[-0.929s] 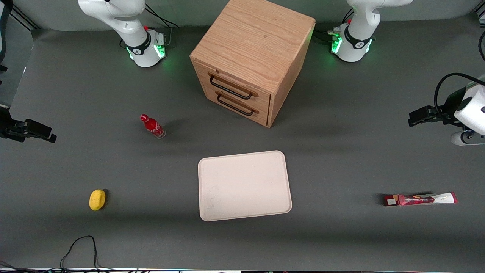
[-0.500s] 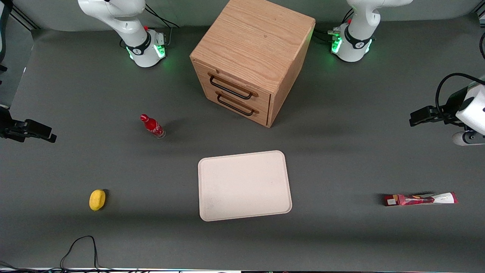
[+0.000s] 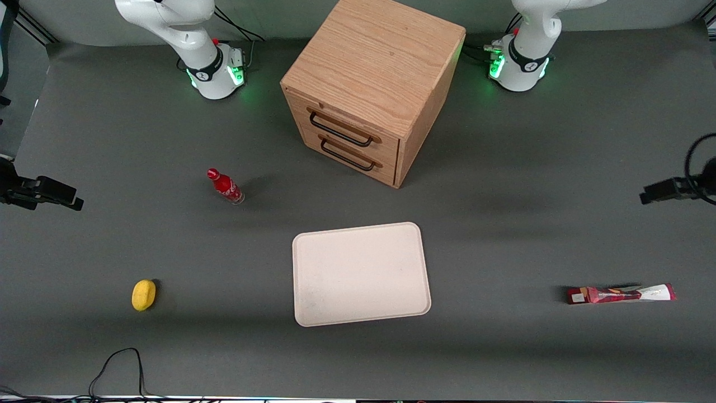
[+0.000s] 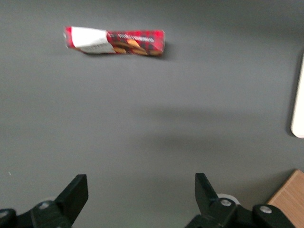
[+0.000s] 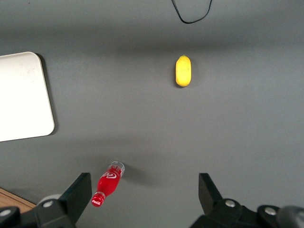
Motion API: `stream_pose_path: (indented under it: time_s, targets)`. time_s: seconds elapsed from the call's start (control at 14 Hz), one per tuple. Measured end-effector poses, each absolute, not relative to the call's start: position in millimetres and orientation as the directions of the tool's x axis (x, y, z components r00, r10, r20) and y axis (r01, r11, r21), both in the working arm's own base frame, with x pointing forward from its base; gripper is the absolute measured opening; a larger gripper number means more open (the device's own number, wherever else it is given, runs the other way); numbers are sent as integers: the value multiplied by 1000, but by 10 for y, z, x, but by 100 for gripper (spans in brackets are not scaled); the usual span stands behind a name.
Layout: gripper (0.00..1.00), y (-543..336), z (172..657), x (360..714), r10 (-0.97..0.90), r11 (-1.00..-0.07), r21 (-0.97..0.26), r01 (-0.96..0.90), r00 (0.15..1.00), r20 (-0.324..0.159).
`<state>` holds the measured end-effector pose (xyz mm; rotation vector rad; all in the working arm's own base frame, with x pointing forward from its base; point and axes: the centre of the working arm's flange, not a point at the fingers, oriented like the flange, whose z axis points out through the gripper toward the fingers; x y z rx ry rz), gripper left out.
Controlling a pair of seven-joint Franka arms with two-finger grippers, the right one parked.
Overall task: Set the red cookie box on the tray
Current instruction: 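Move the left gripper over the red-and-white cookie box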
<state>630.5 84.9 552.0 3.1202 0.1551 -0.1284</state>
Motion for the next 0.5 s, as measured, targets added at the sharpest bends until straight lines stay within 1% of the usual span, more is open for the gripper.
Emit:
stream_pose_path:
  time_s: [0.21, 0.5]
  targets:
    - [100, 1368, 5327, 6671, 137, -990, 11, 138, 989, -53]
    - [100, 1498, 5063, 7062, 146, -989, 10, 146, 989, -17]
